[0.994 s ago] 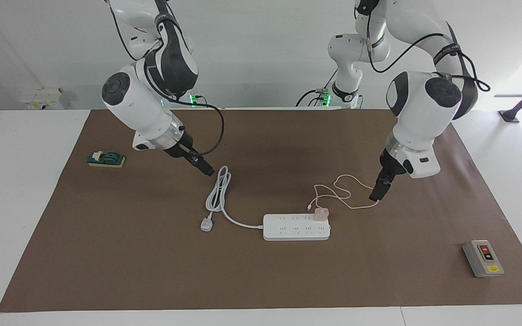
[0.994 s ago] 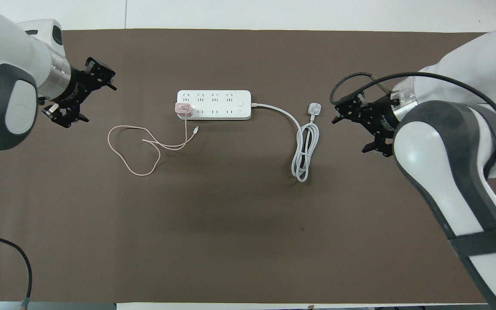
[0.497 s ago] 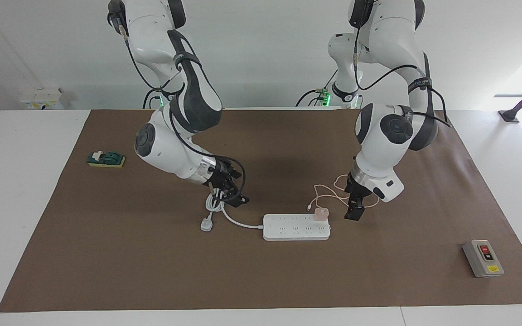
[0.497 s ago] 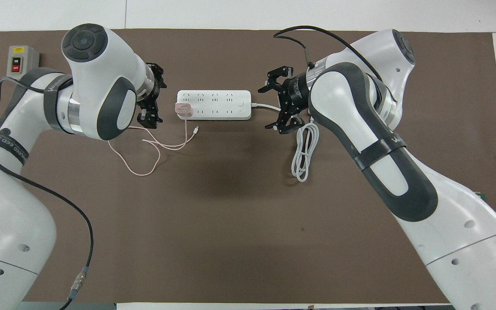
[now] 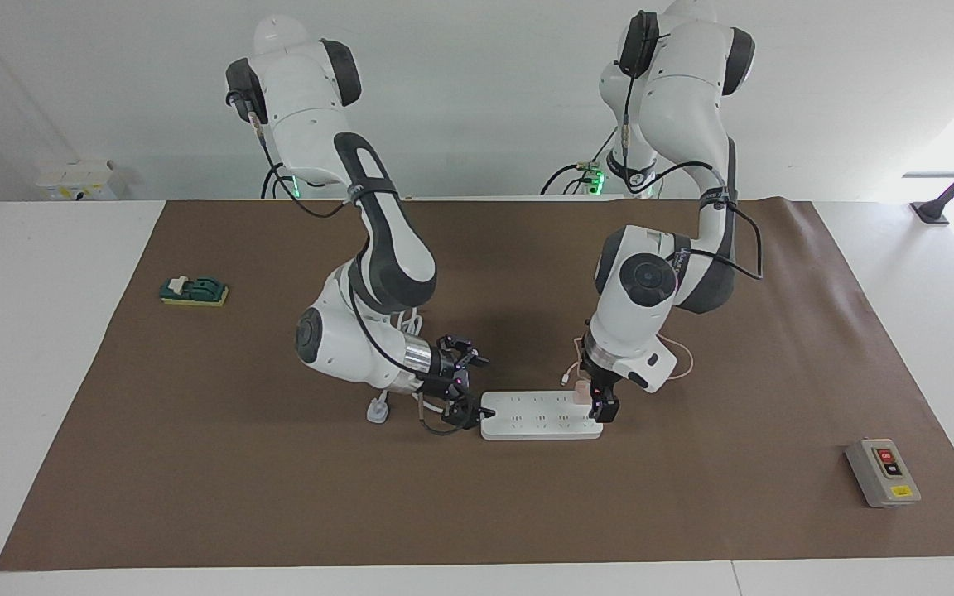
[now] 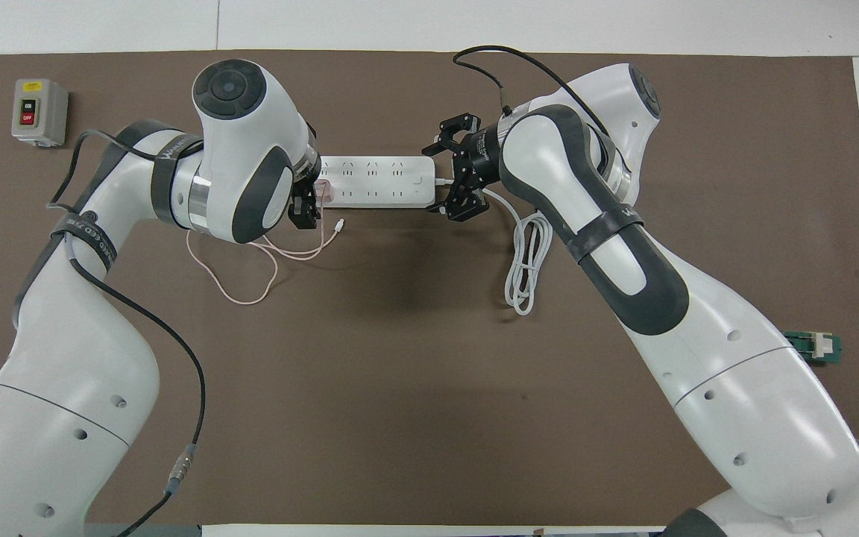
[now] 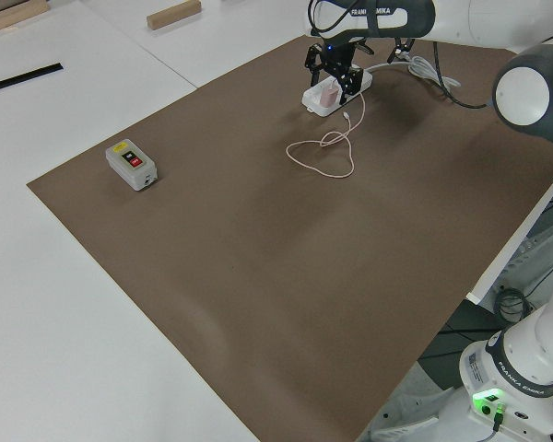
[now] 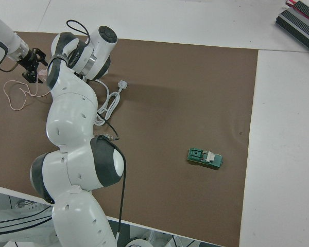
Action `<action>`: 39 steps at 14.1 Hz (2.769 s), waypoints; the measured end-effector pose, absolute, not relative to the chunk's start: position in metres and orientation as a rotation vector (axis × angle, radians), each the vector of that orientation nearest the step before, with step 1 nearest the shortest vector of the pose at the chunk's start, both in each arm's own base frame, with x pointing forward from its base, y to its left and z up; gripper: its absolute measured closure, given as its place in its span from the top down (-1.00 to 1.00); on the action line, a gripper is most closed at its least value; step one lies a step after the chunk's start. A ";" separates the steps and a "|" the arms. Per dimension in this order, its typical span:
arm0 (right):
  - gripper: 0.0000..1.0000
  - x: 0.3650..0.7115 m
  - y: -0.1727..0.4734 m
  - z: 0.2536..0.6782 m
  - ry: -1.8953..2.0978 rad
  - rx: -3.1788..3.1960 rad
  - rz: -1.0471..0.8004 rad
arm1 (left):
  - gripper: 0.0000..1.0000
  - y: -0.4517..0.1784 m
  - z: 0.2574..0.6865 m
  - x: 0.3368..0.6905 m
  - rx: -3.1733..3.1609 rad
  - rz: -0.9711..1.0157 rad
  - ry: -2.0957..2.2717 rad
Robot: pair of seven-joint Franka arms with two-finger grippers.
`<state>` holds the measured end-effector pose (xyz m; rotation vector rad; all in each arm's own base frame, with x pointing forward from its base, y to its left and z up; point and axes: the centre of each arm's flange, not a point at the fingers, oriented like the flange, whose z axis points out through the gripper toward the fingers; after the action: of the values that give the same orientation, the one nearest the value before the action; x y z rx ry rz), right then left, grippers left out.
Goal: Unplug charger and place it aside
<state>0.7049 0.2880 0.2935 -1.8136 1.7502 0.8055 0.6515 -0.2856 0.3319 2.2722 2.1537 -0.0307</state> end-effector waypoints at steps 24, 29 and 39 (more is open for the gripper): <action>0.85 0.714 0.324 0.245 1.745 -1.817 0.753 | -0.38 -0.293 0.332 0.650 2.224 0.031 2.219; 0.85 0.714 0.324 0.245 1.745 -1.817 0.752 | -0.38 -0.294 0.333 0.650 2.231 0.038 2.216; 0.85 0.714 0.325 0.245 1.745 -1.818 0.750 | -0.38 -0.292 0.417 0.650 2.297 0.073 2.155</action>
<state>0.7142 0.3249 0.2454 -1.8179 1.7448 0.7502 0.6504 -0.2924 0.4169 2.2966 2.1549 0.0728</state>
